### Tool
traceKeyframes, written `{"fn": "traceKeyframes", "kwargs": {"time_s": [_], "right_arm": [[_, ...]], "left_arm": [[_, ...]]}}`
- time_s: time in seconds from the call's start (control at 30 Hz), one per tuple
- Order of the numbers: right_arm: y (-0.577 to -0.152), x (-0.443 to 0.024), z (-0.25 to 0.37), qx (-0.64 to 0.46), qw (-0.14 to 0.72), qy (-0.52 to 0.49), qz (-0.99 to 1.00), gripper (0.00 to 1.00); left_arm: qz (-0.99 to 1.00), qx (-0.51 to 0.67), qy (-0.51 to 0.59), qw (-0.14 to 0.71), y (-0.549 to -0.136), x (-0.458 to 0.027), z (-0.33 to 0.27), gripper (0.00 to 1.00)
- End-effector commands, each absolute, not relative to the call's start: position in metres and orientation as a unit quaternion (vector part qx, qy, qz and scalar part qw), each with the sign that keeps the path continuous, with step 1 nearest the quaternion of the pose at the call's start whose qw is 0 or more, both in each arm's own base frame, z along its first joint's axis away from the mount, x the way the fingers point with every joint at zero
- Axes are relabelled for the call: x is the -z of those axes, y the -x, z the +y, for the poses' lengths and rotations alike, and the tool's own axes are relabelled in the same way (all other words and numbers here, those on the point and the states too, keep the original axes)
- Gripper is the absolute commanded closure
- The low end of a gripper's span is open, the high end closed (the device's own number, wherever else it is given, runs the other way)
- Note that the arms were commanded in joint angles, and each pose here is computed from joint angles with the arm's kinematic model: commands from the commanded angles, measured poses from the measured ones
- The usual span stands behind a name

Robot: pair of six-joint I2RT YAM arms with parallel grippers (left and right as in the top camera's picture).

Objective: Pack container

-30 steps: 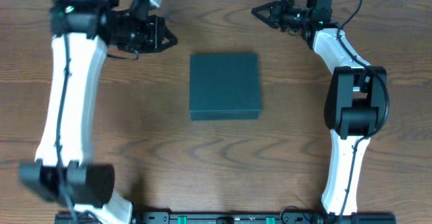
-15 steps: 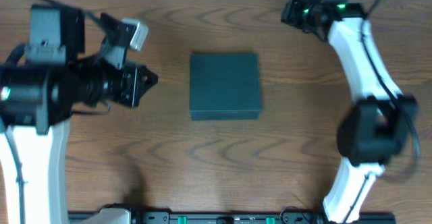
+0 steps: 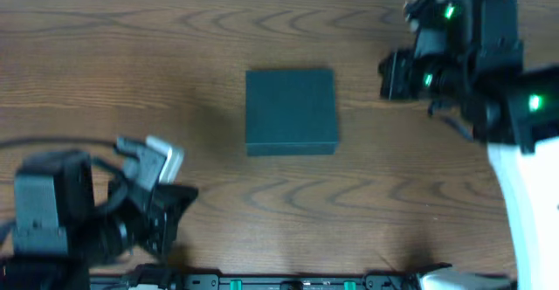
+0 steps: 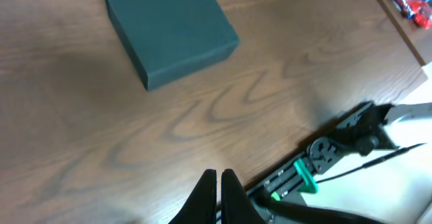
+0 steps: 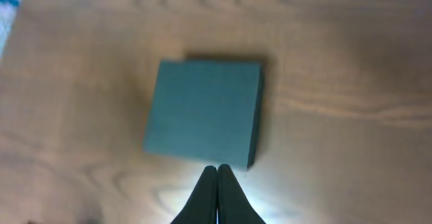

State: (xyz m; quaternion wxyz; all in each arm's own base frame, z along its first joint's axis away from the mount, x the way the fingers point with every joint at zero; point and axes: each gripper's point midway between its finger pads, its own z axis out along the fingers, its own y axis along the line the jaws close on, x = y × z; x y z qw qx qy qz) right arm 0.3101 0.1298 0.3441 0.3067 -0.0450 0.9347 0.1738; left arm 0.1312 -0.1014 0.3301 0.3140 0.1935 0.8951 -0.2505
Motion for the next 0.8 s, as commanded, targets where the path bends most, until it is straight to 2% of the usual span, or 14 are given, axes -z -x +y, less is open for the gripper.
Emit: {"fn": "traceKeyframes", "kwargs": {"time_s": [0.0, 0.1, 0.3, 0.33, 0.37, 0.4, 0.43, 0.77], "right_arm": [[-0.275, -0.336, 0.129, -0.141, 0.315, 0.073, 0.936, 0.98], [-0.227, -0.313, 0.127, -0.145, 0.317, 0.089, 0.933, 0.98], [-0.172, -0.259, 0.104, -0.161, 0.318, 0.075, 0.931, 0.99], [-0.165, -0.249, 0.099, -0.161, 0.317, 0.069, 0.932, 0.85], [-0.159, -0.239, 0.095, -0.161, 0.314, 0.065, 0.933, 0.64], [-0.155, -0.233, 0.093, -0.163, 0.311, 0.058, 0.934, 0.28], [-0.151, -0.224, 0.091, -0.165, 0.306, 0.047, 0.936, 0.01], [-0.141, -0.186, 0.085, -0.143, 0.263, 0.047, 0.953, 0.01]], "left_arm": [[0.897, 0.255, -0.193, 0.306, -0.115, -0.308, -0.101, 0.94], [0.897, 0.269, -0.191, 0.295, -0.101, -0.286, -0.104, 0.94], [0.909, 0.278, -0.177, 0.256, -0.094, -0.251, -0.105, 0.94], [0.910, 0.279, -0.175, 0.250, -0.094, -0.247, -0.105, 0.84], [0.912, 0.280, -0.174, 0.246, -0.094, -0.244, -0.105, 0.67], [0.912, 0.280, -0.174, 0.244, -0.094, -0.242, -0.105, 0.34], [0.913, 0.280, -0.173, 0.242, -0.094, -0.241, -0.105, 0.05], [0.931, 0.234, -0.146, 0.238, -0.099, -0.232, -0.089, 0.05]]}}
